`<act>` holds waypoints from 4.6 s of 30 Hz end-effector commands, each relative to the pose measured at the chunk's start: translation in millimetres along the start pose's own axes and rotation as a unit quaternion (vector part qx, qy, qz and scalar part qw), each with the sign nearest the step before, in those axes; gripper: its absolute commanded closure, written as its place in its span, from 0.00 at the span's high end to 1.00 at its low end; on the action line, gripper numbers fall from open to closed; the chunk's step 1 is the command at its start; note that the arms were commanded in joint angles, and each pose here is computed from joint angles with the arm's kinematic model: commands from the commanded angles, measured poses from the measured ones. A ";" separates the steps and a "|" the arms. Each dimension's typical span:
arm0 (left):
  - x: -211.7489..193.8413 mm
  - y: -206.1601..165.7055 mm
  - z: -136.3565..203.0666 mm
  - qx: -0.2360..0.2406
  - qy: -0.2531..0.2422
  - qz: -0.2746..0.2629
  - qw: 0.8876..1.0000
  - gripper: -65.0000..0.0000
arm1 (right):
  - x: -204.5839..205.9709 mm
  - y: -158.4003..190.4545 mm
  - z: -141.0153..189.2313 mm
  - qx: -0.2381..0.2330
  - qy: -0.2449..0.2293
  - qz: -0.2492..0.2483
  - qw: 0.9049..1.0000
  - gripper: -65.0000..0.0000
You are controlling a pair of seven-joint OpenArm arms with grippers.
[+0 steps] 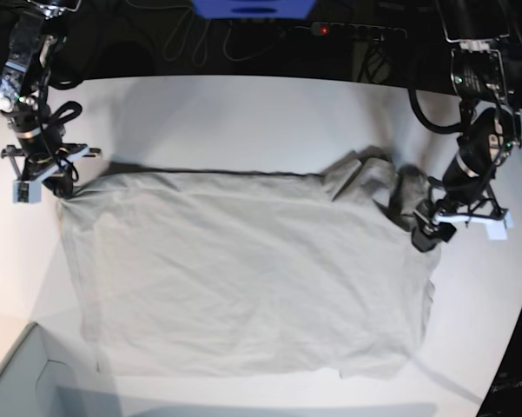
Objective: Layout the t-shirt on the table in an organized manner, then fold the t-shirt properly
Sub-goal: 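Release the flattened shirt and regrasp its edge with both grippers, then pull the shirt edge with both grippers to reposition it, then grasp the shirt with both grippers and lift it to fold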
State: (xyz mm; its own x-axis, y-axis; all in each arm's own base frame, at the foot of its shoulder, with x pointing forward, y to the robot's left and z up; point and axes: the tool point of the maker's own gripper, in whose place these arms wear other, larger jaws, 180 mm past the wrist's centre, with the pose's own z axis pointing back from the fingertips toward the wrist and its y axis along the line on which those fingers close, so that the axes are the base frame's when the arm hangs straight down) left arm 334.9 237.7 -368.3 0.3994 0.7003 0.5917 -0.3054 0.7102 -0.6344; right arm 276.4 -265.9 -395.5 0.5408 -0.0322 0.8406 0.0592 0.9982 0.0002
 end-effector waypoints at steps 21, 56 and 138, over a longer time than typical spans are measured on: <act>-79.5 52.1 65.4 0.062 0.049 0.056 0.995 0.71 | 32.0 -43.9 6.4 -0.051 -0.034 -0.005 0.998 0.32; -24.8 -12.3 -79.9 0.011 0.001 0.007 1.000 0.00 | -82.2 121.5 -38.7 0.161 0.128 0.029 0.978 0.00; -97.3 64.2 11.0 0.062 0.084 -0.089 0.990 0.00 | 27.9 308.7 -118.6 0.332 0.037 0.101 0.937 0.00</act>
State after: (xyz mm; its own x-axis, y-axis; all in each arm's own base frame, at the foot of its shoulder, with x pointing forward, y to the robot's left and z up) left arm 260.9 208.7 -469.0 0.6095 0.5528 0.5682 -0.3216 0.8275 -0.4602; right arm 393.3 29.2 -456.7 0.5883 0.2113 0.7805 -0.5637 0.7993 0.2085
